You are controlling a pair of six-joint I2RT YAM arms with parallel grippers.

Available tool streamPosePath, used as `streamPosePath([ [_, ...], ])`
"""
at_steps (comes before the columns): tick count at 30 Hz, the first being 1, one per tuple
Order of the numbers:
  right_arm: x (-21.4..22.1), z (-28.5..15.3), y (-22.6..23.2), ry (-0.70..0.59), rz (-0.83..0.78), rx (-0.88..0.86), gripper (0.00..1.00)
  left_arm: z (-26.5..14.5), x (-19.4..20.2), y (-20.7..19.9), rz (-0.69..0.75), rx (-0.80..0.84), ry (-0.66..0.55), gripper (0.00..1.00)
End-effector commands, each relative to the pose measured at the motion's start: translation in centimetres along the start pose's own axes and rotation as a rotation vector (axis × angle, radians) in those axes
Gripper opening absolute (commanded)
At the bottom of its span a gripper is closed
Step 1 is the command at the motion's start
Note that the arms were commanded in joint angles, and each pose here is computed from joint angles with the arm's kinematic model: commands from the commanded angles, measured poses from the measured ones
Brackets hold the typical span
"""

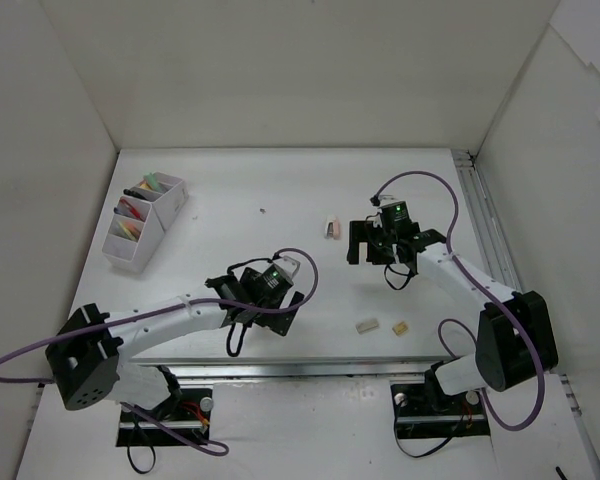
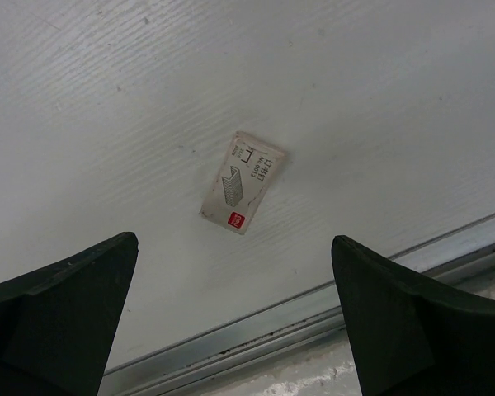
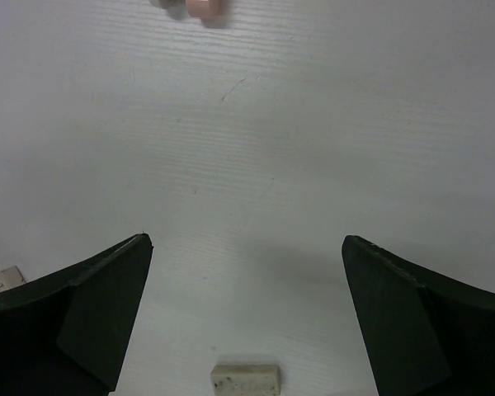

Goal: Sort the stationery into containers
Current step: Pick up the stationery from the center of the board.

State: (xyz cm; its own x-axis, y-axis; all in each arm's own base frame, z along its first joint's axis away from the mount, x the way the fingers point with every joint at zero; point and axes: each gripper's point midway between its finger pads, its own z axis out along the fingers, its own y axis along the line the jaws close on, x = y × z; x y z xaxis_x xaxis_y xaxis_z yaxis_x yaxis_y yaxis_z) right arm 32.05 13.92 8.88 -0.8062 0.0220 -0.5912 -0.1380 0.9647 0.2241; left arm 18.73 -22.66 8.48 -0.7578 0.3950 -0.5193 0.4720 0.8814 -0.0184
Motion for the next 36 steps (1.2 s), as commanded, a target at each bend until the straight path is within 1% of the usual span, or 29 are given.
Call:
streamPosePath([
  [1,-1.4,-0.6,0.7,-0.046,-0.012,-0.023,0.98,1.0,-0.7,0.6,-0.022,-0.069,-0.019,0.99],
  [4,-1.3,-1.0,0.7,-0.052,-0.01,-0.026,0.98,2.0,-0.7,0.7,0.006,-0.079,-0.022,1.0],
  [7,-1.2,-1.1,0.5,-0.057,-0.009,-0.017,0.98,2.7,-0.9,0.5,0.028,-0.075,-0.026,0.96],
  [10,-1.1,-1.0,0.4,-0.055,-0.009,-0.014,0.98,3.6,-1.0,0.3,0.034,-0.06,-0.029,0.86],
  [11,-1.2,-1.1,0.4,-0.058,-0.009,-0.012,0.98,3.8,-1.0,0.4,0.037,-0.049,-0.018,0.79],
  [13,-1.3,-1.1,0.4,-0.06,-0.009,-0.011,0.98,4.3,-0.7,0.8,0.035,-0.062,0.0,0.71],
  [14,-1.3,-1.2,0.3,-0.062,-0.008,-0.006,0.98,4.5,-0.3,0.7,0.039,-0.054,0.012,0.63],
  [16,-1.3,-1.3,0.3,-0.065,-0.012,-0.001,0.98,4.7,0.4,0.8,0.035,-0.038,0.03,0.58],
  [17,-1.4,-1.4,0.2,-0.071,-0.013,0.004,0.98,4.8,0.4,0.7,0.029,-0.018,0.034,0.57],
  [22,-1.3,-1.4,-0.2,-0.07,-0.016,0.02,0.98,5.4,1.4,1.4,0.011,-0.027,0.058,0.57],
  [25,-1.4,-1.5,-0.2,-0.071,-0.016,0.018,0.98,5.8,1.6,0.9,0.019,0.002,0.067,0.56],
  [28,-1.4,-1.6,-0.2,-0.076,-0.014,0.023,0.98,6.3,1.1,0.4,0.035,0.025,0.051,0.45],
  [29,-1.5,-1.6,-0.4,-0.077,-0.014,0.028,0.98,6.3,1.0,0.0,0.044,0.046,0.05,0.39],
  [30,-1.6,-1.6,-0.3,-0.08,-0.015,0.027,0.98,6.2,0.6,-0.3,0.048,0.061,0.04,0.35],
  [33,-1.8,-1.9,-0.4,-0.092,-0.015,0.035,0.98,6.0,-0.5,-0.2,0.047,0.061,0.006,0.17],
  [34,-2.0,-2.0,-0.5,-0.098,-0.014,0.039,0.98,5.9,-0.8,0.2,0.04,0.054,0.002,0.07],
  [35,-2.1,-2.1,-0.4,-0.101,-0.016,0.039,0.98,5.8,-1.0,0.4,0.041,0.046,-0.002,0.01],
  [36,-2.1,-2.1,-0.6,-0.102,-0.013,0.046,0.98,5.4,-1.7,0.9,0.028,0.032,-0.015,0.0],
])
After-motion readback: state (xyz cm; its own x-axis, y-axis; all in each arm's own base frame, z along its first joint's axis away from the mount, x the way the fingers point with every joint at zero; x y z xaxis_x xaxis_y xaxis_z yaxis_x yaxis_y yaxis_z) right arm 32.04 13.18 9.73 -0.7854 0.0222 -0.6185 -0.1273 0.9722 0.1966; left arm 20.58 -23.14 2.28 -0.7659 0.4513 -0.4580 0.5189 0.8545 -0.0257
